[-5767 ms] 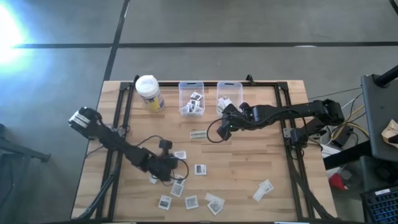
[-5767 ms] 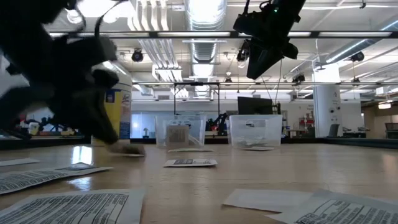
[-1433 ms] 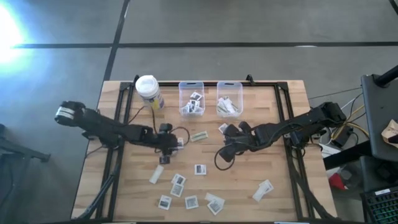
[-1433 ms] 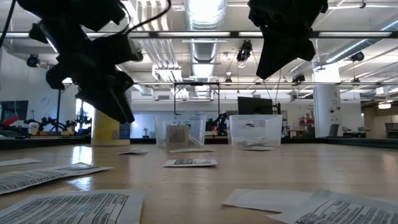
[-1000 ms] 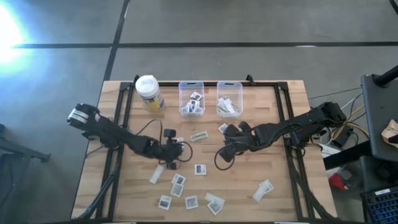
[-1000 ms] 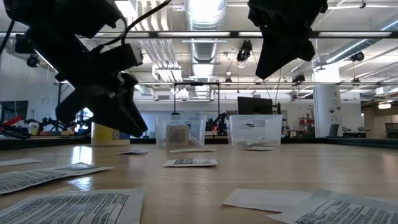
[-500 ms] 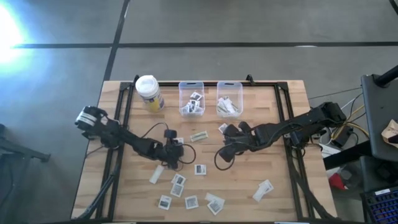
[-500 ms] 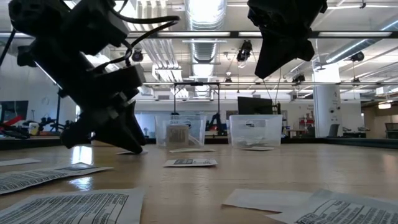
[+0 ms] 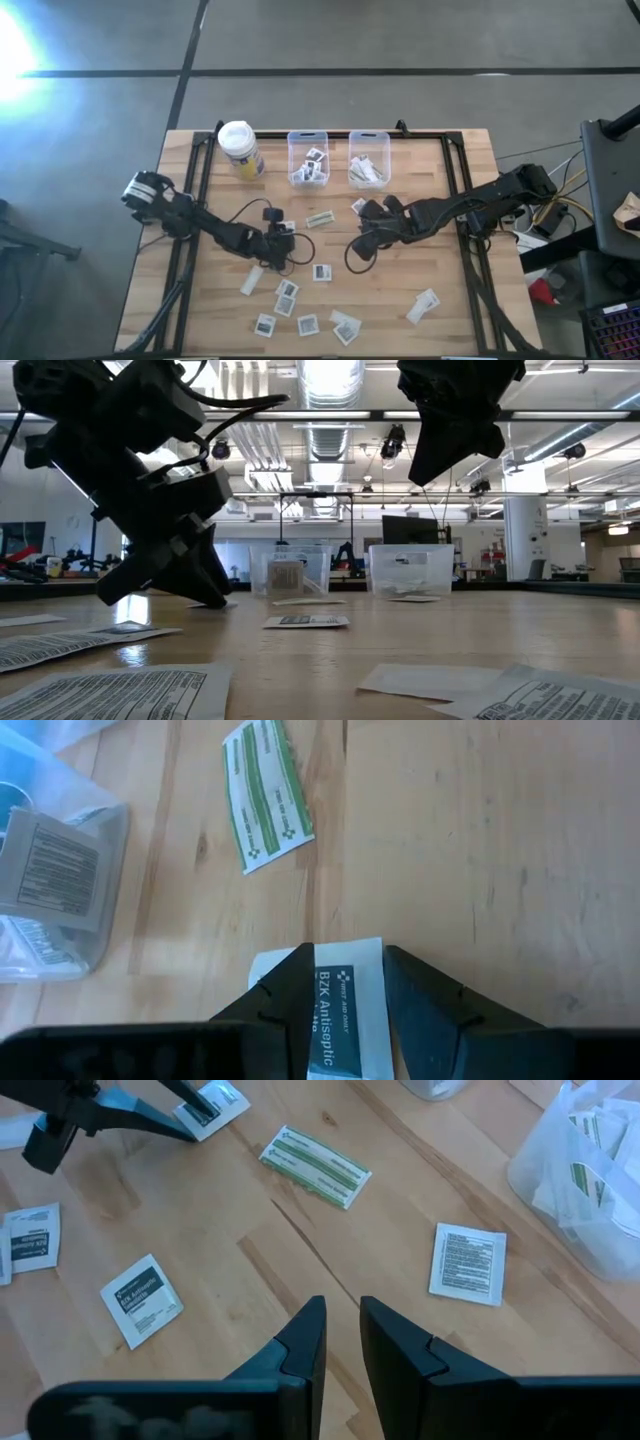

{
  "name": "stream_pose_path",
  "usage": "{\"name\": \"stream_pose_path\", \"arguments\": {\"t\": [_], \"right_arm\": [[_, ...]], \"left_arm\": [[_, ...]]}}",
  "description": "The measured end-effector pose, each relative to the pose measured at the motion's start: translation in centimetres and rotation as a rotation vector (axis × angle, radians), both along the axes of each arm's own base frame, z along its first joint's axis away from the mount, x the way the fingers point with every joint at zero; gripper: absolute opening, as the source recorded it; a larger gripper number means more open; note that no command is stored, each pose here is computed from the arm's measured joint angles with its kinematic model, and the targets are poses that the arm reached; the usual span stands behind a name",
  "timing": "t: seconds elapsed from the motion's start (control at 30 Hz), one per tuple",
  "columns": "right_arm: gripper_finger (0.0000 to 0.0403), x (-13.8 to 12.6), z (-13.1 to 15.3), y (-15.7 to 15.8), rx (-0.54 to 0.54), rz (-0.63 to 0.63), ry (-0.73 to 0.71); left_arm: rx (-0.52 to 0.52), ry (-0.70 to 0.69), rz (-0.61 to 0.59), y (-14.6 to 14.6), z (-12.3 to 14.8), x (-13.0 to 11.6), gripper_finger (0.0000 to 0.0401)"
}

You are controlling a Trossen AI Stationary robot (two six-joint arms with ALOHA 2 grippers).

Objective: Pick & Place First Aid Supplies
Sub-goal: Put the towelette pack into the left transparent bin

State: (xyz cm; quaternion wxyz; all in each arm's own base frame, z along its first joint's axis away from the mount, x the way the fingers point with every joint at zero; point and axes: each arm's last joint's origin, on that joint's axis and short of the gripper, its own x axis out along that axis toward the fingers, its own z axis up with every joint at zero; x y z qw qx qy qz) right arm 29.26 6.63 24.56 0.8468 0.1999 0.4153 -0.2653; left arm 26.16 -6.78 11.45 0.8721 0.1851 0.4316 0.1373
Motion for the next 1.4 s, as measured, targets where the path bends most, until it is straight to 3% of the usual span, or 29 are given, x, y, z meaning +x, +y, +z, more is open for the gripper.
{"name": "stream_pose_path", "arguments": {"t": [0.57,1.17,1.4], "right_arm": [[0.0063,0.1,0.0,0.0,0.004,0.000,-0.008],[0.0063,0.2,0.1,0.2,0.014,0.008,-0.024],[0.0063,0.7,-0.5,1.2,-0.006,0.095,-0.083]], "left_arm": [[0.129,0.081,-0.013,0.7,-0.3,-0.4,0.0006],[0.190,0.001,-0.016,-0.4,1.2,-0.7,0.0000],[0.185,-0.010,-0.032,-0.9,1.3,-0.8,0.0000]]}}
